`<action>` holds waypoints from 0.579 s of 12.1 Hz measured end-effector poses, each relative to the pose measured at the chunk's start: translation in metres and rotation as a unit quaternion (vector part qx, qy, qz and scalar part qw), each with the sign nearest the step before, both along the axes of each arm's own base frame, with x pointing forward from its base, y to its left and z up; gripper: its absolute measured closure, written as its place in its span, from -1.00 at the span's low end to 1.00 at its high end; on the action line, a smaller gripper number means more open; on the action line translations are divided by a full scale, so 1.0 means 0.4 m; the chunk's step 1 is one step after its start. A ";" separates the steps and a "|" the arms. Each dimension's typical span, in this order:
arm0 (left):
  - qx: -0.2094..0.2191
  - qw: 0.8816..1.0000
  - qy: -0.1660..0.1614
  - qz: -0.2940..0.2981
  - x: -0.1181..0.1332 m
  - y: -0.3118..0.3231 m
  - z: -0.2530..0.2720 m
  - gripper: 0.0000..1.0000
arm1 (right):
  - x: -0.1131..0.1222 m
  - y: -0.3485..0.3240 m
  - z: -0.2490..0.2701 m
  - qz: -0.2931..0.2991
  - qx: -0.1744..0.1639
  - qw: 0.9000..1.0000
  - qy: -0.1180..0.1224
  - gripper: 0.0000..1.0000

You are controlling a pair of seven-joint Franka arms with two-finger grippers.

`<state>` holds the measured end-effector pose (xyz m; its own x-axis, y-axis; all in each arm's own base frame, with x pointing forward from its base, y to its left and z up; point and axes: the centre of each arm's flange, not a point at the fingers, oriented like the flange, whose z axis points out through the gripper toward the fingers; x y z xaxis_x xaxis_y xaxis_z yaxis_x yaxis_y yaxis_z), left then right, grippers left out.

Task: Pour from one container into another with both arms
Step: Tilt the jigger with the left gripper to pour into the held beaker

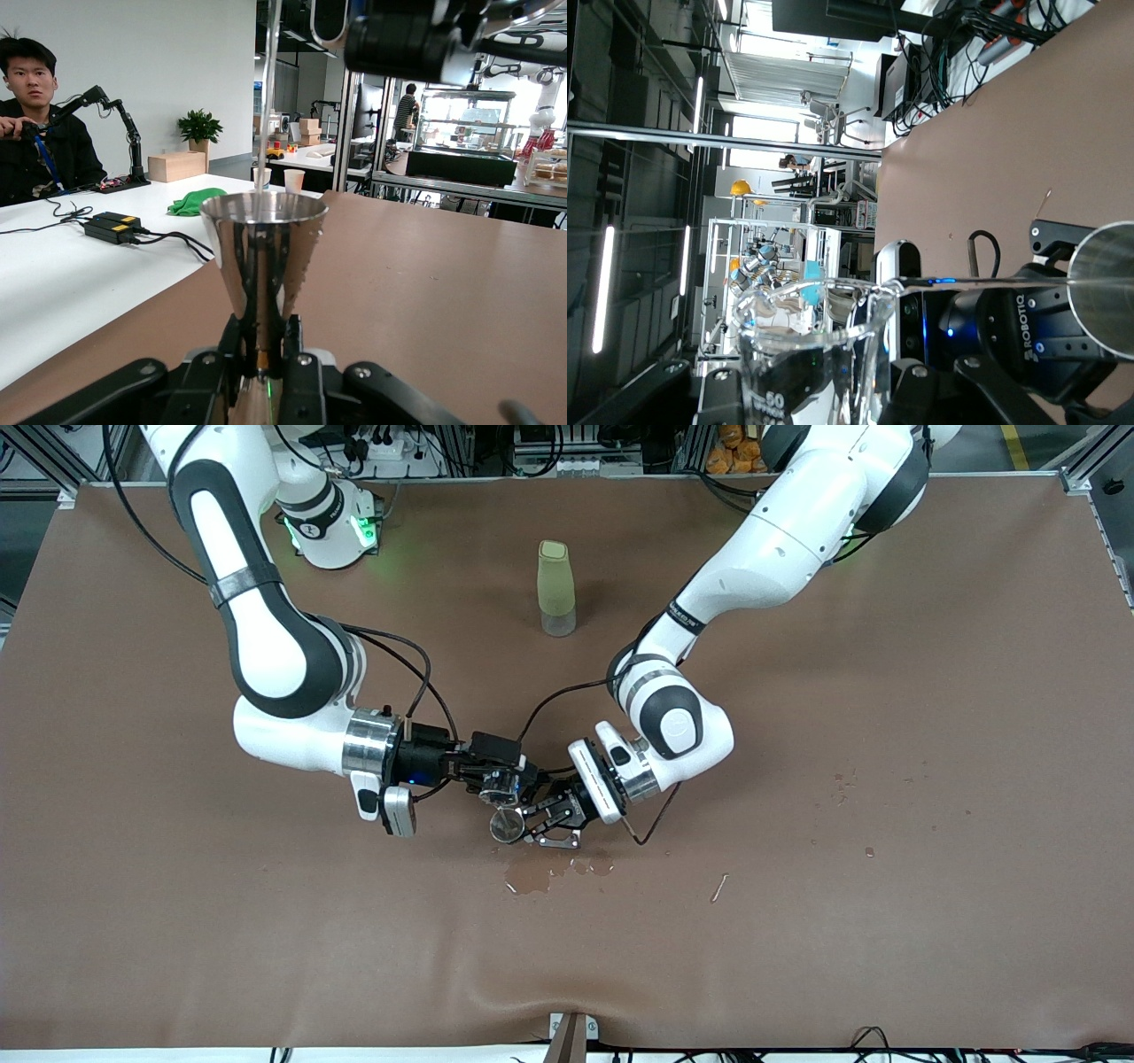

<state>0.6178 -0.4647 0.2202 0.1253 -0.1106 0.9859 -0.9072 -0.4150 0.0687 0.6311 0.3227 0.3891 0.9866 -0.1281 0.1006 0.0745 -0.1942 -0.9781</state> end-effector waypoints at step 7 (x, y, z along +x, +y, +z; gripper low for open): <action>0.000 1.000 0.000 0.000 0.000 0.000 -0.001 0.59 | 0.000 -0.002 0.013 -0.013 0.011 0.998 0.063 0.72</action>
